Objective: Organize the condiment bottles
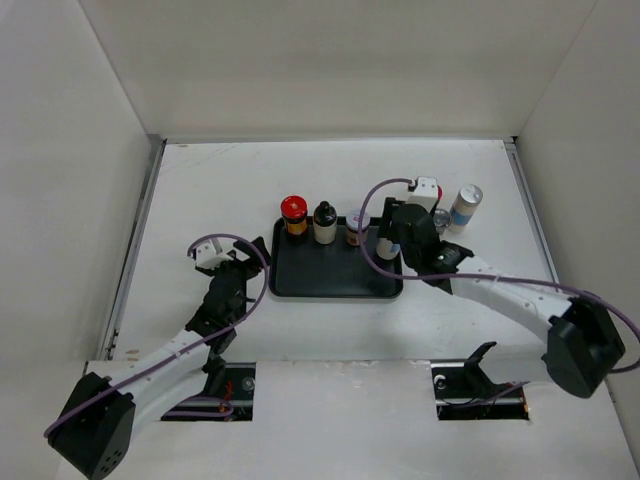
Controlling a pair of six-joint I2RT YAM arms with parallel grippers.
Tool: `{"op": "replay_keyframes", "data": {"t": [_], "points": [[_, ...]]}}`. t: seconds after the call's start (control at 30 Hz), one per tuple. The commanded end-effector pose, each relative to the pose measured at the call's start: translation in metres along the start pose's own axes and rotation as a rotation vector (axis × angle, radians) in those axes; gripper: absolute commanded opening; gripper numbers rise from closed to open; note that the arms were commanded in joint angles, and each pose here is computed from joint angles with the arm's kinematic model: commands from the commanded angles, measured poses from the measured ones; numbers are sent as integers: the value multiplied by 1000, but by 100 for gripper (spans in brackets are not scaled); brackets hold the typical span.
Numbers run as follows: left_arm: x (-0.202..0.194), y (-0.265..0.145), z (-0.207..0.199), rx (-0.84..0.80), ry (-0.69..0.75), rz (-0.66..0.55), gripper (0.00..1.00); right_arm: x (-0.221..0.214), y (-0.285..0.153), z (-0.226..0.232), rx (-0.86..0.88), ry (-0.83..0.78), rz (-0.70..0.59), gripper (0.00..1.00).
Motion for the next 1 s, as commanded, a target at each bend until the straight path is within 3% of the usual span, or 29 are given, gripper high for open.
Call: {"op": "replay_keyframes", "data": {"t": [0.0, 0.3, 0.6, 0.73, 0.8, 0.97], "points": [[7, 2, -3, -13, -40, -38, 82, 63, 19, 29, 108, 134, -206, 52], [6, 3, -2, -6, -35, -35, 83, 62, 65, 31, 82, 123, -203, 55], [8, 1, -2, -18, -43, -40, 83, 44, 80, 32, 65, 90, -174, 73], [8, 2, -2, -14, -42, -40, 83, 43, 77, 32, 64, 93, -168, 78], [6, 3, -2, -14, -36, -31, 83, 50, 71, 33, 72, 91, -181, 86], [9, 2, -3, -19, -45, -42, 83, 78, 33, 13, 38, 132, -251, 94]]}}
Point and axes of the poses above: each gripper's point midway between its finger pads, its own y axis out along the fingers, its own z axis along the line the jaws close on, x = y × z, the point moved 6 cm from there along -y, back along the fingers, and after that the axes turned 2 degrees about y, right-handed, at the moved point
